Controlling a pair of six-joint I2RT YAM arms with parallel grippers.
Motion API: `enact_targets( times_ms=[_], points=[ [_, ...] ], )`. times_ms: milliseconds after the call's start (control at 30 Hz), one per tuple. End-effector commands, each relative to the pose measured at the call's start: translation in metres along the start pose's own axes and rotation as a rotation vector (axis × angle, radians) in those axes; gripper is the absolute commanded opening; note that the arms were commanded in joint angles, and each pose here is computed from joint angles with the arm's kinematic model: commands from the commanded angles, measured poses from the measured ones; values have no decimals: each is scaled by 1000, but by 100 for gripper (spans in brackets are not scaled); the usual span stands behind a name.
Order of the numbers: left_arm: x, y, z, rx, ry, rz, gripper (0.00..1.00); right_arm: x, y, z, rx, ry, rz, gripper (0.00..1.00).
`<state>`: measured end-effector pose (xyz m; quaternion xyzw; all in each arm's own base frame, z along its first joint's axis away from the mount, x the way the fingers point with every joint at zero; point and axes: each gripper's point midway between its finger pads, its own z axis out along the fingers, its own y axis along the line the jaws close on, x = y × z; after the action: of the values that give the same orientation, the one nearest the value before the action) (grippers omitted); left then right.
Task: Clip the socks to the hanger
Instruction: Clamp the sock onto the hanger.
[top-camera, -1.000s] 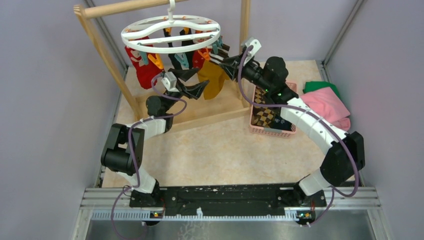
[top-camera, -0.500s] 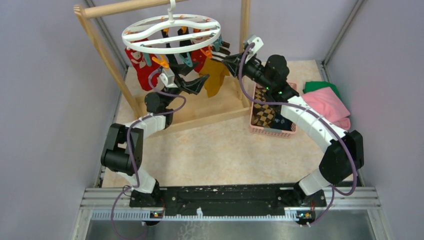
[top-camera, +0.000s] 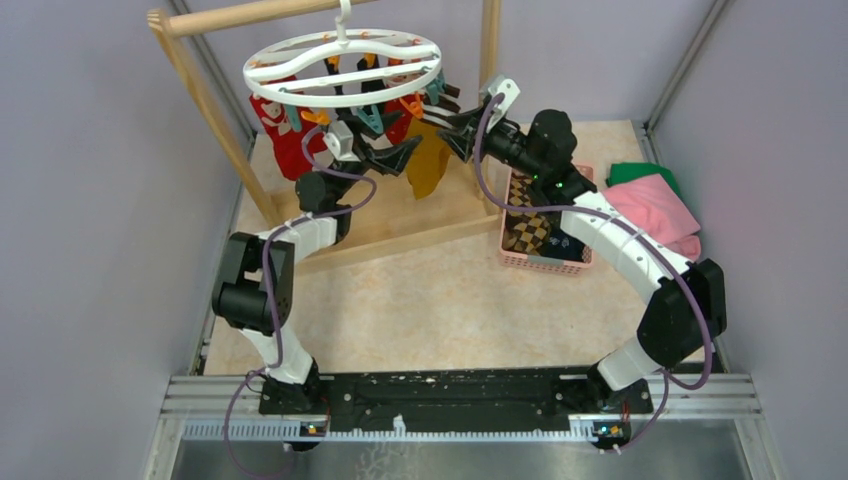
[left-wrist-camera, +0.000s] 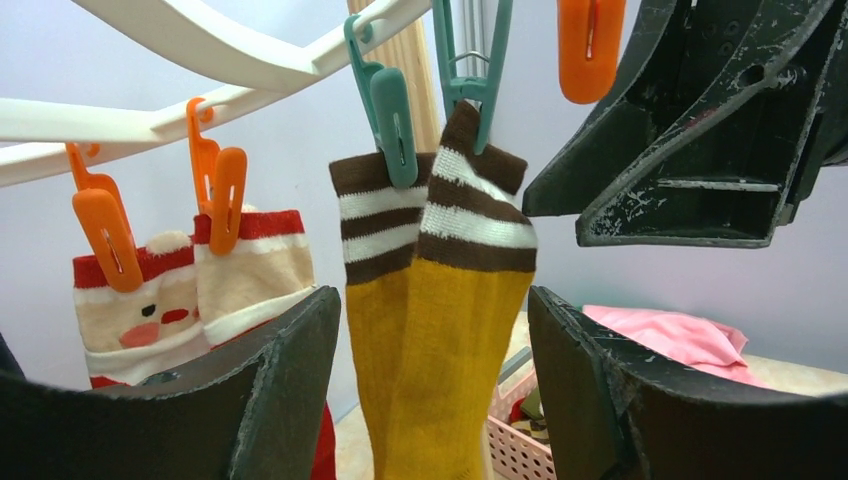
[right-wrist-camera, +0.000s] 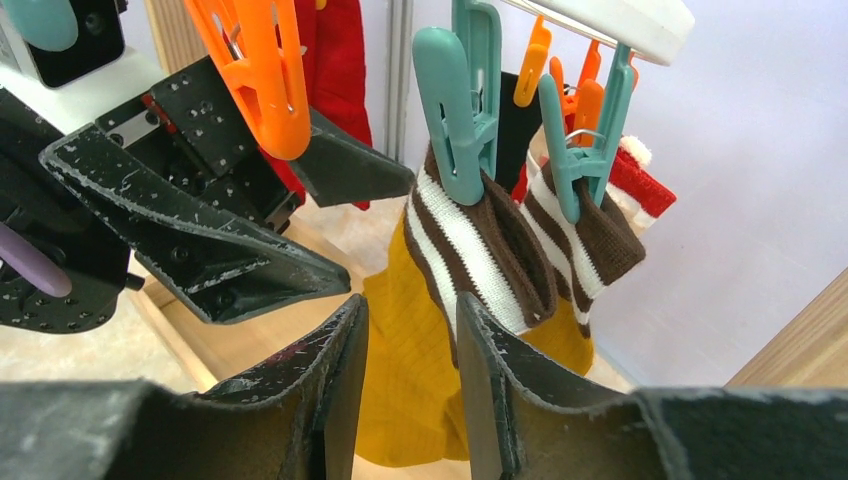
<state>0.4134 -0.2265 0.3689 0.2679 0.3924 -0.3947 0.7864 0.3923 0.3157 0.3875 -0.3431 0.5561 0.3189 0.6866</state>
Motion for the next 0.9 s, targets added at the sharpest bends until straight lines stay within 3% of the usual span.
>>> enact_targets(
  times_ms=[0,533,867],
  points=[
    [-68,-15,10,84,-252,186,75,-33,-2,-2,-14,-71,-66,38],
    [-60,-15,30,199,-238,-22,66,-33,-6,-3,-10,-73,-56,38],
    [-59,-13,39,240,-239,-66,61,-34,-6,-3,-12,-74,-54,38]
  ],
)
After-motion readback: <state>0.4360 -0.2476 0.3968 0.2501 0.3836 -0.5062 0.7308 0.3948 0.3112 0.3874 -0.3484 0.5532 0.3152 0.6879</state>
